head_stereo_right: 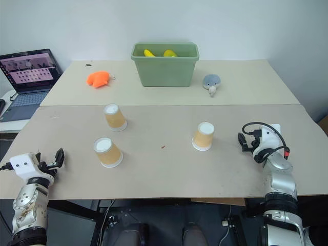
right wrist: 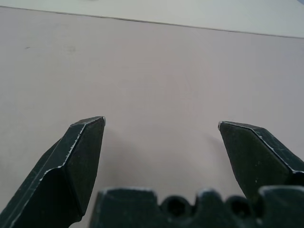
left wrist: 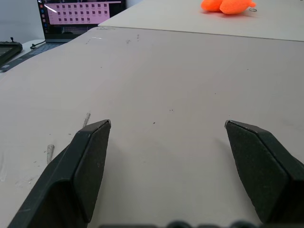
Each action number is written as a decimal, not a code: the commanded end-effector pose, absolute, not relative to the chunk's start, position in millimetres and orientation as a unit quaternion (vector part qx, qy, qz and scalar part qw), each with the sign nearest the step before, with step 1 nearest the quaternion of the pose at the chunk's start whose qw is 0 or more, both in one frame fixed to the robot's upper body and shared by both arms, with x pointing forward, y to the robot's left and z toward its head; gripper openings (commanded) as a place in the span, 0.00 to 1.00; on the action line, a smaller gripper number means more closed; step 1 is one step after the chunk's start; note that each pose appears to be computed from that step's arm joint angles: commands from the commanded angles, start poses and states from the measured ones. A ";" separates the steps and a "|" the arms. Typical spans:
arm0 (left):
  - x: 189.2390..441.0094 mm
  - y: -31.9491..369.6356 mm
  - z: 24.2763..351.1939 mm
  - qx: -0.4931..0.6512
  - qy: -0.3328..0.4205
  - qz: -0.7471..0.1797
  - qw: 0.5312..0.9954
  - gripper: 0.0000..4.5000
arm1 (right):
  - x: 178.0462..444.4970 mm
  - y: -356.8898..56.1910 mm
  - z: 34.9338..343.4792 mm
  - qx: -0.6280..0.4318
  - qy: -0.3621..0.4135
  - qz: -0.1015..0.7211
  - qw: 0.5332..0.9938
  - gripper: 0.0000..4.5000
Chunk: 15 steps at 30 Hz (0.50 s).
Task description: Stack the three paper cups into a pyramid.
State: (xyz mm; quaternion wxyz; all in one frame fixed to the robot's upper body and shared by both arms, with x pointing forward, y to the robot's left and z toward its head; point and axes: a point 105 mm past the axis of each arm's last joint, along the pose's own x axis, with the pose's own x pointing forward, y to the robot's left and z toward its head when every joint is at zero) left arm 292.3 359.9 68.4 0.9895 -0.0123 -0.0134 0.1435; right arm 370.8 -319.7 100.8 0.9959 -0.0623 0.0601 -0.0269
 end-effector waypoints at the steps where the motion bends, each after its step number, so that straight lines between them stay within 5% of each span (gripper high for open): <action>1: 300.3 356.1 69.8 -0.016 -0.006 0.128 0.992 0.91 | 369.9 -332.9 125.0 -0.052 0.023 -0.054 0.997 0.99; 7: 295.2 352.5 131.0 -0.039 -0.068 0.053 0.996 0.91 | 372.3 -341.3 235.3 -0.059 -0.090 -0.033 0.994 0.99; 11: 285.7 331.4 167.1 -0.017 -0.082 -0.015 0.996 0.91 | 363.6 -275.4 312.5 -0.016 -0.168 0.146 0.975 0.99; 15: 282.1 307.0 181.8 0.010 -0.061 -0.096 0.993 0.91 | 327.9 -188.6 353.4 -0.014 -0.194 0.362 0.912 0.99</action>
